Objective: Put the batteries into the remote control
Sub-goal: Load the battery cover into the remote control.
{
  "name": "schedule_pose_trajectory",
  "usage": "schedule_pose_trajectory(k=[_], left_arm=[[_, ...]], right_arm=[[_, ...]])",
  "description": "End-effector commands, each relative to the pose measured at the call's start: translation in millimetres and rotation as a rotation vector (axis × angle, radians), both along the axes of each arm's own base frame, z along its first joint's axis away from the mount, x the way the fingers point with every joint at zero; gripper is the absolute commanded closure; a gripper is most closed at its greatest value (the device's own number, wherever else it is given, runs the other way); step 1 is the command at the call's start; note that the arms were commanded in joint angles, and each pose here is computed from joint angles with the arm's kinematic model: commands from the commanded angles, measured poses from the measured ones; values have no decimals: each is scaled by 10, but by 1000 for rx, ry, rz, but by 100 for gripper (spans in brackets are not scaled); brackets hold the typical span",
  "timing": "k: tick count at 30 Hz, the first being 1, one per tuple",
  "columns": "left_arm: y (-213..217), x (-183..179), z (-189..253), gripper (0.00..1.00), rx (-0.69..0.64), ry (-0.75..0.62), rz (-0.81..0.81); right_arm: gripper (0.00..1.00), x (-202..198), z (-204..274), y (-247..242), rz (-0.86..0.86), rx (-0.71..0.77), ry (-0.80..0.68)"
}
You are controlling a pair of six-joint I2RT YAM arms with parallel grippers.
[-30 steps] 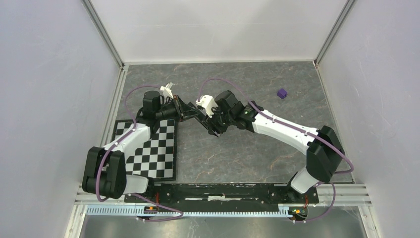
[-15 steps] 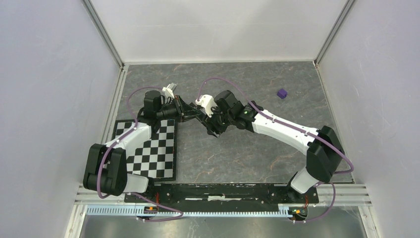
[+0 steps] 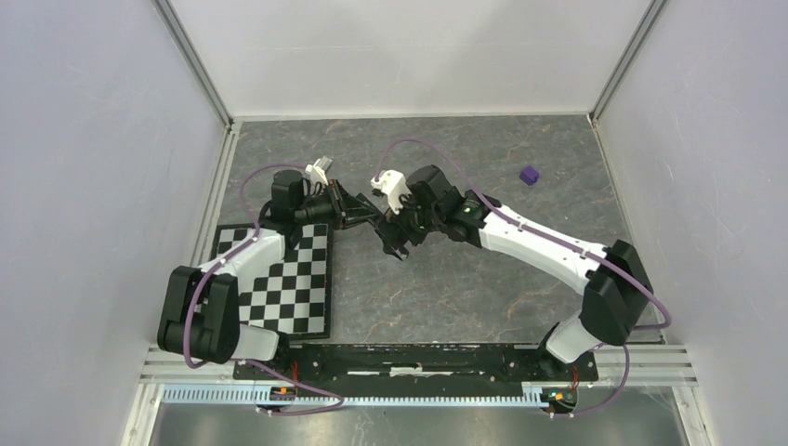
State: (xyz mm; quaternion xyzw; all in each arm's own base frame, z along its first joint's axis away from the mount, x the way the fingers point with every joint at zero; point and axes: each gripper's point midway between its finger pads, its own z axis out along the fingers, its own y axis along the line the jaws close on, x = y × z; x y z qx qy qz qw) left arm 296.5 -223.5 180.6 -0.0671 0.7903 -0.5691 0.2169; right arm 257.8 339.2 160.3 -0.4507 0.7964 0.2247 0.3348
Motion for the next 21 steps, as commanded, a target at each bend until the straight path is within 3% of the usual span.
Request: schedule_pose_trajectory(k=[1,6,13,21], left_arm=[[-44,15,146,98,-34,-28,-24],[-40,31,216,98,-35,-53,-18],[-55,52,532,98,-120,-56,16],[-42,33,974,98,-207,-90,52]], right_arm=[[2,18,514,30,-21,198,-33],[2,84,810,-125,-143,407,19],[2,253,874,-504,-608,668,244],[2,202,1017,-425,-659,913,384]])
